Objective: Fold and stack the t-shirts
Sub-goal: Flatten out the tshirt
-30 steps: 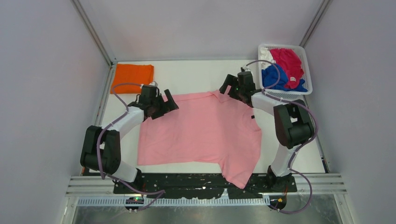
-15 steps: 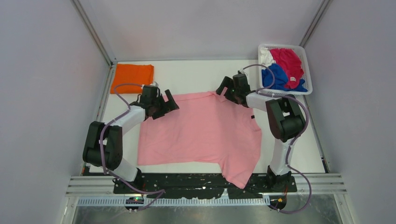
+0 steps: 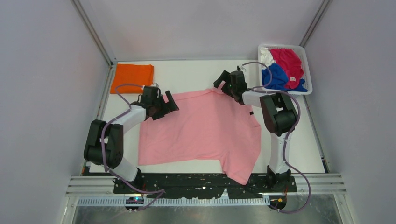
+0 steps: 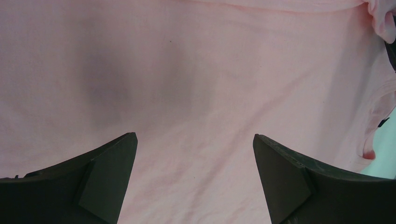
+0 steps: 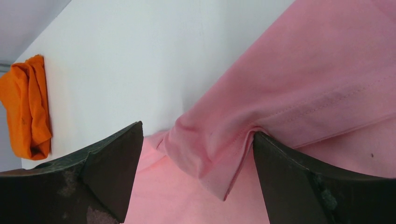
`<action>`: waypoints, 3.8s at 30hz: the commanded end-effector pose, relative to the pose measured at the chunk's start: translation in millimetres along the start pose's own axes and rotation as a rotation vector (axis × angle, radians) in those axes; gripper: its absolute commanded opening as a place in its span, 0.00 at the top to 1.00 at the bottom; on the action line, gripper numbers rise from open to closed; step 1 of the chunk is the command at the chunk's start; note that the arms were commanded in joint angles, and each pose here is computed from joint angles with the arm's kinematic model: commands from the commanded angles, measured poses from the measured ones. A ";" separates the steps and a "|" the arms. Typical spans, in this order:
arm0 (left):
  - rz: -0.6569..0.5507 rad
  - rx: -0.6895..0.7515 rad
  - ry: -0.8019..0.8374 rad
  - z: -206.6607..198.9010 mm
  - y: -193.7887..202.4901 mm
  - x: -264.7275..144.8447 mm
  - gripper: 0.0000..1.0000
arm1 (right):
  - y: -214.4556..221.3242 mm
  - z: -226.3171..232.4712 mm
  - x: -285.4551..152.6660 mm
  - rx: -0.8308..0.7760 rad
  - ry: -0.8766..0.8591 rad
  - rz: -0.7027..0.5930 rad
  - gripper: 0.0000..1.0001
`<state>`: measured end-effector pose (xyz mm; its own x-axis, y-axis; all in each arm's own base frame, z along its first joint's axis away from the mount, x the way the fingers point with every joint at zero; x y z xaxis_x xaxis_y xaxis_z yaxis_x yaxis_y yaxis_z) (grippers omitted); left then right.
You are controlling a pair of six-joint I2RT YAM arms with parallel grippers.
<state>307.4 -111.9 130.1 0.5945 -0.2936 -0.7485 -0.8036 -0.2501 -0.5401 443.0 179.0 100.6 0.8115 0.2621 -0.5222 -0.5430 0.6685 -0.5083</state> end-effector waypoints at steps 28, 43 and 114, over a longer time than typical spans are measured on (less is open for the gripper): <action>-0.074 0.037 -0.099 6.2 -20.6 -11.8 0.00 | -85.7 152.4 58.1 -0.270 -0.345 -0.228 0.05; 0.003 -0.028 0.007 4.5 -9.9 8.8 0.00 | -9.8 8.2 -67.4 -0.306 0.082 -0.056 0.04; -0.066 -0.267 -0.449 74.0 -56.5 11.0 0.57 | 32.7 -51.3 -176.8 -0.185 0.155 -0.051 0.04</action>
<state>346.2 -36.5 114.4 0.5107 0.1129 -0.8523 -0.7234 -0.4794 -0.4969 267.7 121.8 128.7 0.7642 0.1047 -0.6364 -0.5897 0.5129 -0.6238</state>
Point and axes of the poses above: each gripper's point midway between its finger pads, its own x axis out along the fingers, its own z axis along the line the jaws close on, y = z × x, the point moved 9 cm from there along -x, back along the fingers, and after that the axes turned 10 degrees about x, right-handed, at the moved point
